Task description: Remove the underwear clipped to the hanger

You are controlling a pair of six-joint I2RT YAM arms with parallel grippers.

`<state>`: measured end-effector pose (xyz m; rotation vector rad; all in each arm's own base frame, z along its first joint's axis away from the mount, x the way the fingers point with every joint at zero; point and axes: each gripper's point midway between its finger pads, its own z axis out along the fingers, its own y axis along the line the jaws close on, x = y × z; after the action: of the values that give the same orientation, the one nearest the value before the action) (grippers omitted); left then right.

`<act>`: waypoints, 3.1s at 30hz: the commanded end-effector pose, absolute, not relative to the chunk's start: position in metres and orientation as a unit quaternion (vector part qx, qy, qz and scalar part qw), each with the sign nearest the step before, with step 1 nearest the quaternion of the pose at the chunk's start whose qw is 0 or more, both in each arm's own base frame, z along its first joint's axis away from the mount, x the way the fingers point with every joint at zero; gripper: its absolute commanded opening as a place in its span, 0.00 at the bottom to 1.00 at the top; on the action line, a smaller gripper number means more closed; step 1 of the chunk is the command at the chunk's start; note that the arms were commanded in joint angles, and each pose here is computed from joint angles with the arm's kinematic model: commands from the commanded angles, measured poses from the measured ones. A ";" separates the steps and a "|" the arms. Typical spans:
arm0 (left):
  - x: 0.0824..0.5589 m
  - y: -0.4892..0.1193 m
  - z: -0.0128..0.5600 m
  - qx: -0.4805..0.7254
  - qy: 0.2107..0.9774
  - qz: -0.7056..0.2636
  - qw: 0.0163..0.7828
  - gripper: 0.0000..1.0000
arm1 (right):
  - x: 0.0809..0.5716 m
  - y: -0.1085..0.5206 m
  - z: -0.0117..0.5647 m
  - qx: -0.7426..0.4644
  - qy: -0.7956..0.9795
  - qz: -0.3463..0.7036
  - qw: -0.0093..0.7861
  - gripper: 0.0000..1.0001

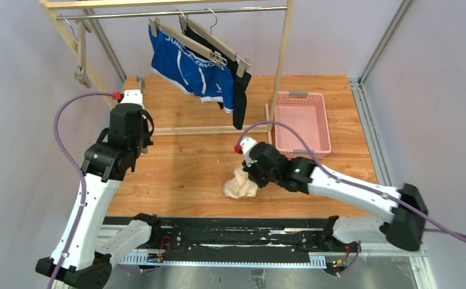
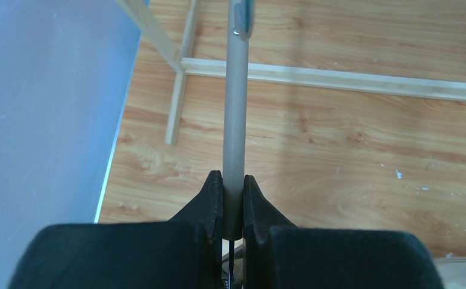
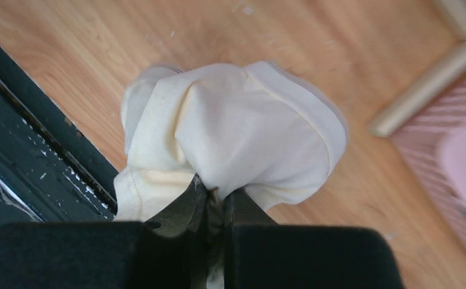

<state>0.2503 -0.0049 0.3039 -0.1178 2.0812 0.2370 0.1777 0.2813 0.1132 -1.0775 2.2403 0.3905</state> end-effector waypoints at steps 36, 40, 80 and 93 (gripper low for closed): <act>0.317 0.007 0.447 0.013 0.828 0.013 0.560 0.00 | 0.396 0.049 0.189 -0.036 0.882 -0.051 0.468 0.00; 0.313 0.008 0.457 0.012 0.820 0.015 0.572 0.00 | 0.402 0.038 0.147 -0.037 0.903 -0.065 0.422 0.00; 0.370 0.047 0.494 -0.028 0.782 0.027 0.622 0.00 | 0.368 0.046 0.191 -0.049 0.877 -0.024 0.478 0.69; 0.394 0.044 0.460 -0.019 0.809 -0.001 0.588 0.00 | 0.364 0.051 0.200 -0.055 0.868 -0.019 0.492 0.70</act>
<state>0.3871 0.0451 0.4537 -0.0604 1.9209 0.0217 0.3666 0.0453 0.1913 -0.1229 2.1457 -0.0693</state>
